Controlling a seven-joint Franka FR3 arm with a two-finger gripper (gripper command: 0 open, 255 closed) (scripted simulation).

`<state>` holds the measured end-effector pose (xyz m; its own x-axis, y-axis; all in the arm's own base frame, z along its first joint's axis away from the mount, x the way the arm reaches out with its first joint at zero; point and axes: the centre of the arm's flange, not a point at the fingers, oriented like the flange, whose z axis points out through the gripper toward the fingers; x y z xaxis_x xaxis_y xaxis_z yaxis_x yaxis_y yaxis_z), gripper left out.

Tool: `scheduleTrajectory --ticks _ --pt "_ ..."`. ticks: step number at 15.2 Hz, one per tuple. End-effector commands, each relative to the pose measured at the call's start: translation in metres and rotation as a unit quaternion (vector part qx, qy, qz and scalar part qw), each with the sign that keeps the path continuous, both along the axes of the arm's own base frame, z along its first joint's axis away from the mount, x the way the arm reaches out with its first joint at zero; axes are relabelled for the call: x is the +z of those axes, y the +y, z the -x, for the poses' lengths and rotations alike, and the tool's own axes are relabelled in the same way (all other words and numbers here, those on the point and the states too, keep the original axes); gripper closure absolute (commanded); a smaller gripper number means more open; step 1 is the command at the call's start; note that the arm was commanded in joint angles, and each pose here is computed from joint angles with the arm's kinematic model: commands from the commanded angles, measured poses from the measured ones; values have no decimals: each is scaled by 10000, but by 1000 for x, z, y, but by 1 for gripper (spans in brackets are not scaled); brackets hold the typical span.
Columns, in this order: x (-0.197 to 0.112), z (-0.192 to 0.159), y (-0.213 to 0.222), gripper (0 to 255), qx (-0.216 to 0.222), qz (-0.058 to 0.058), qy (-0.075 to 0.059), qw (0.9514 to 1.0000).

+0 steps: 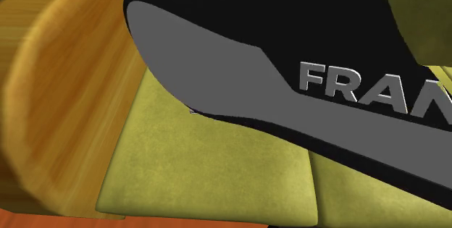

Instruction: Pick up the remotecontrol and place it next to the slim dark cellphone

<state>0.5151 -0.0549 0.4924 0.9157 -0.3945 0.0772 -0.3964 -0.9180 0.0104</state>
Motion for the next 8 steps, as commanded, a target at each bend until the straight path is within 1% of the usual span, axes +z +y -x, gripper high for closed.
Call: scheduleTrajectory --ticks 1,8 --pt "-16 -23 -3 0 -181 10 18 9998" --pt "-68 -97 -28 0 -792 43 87 9968"
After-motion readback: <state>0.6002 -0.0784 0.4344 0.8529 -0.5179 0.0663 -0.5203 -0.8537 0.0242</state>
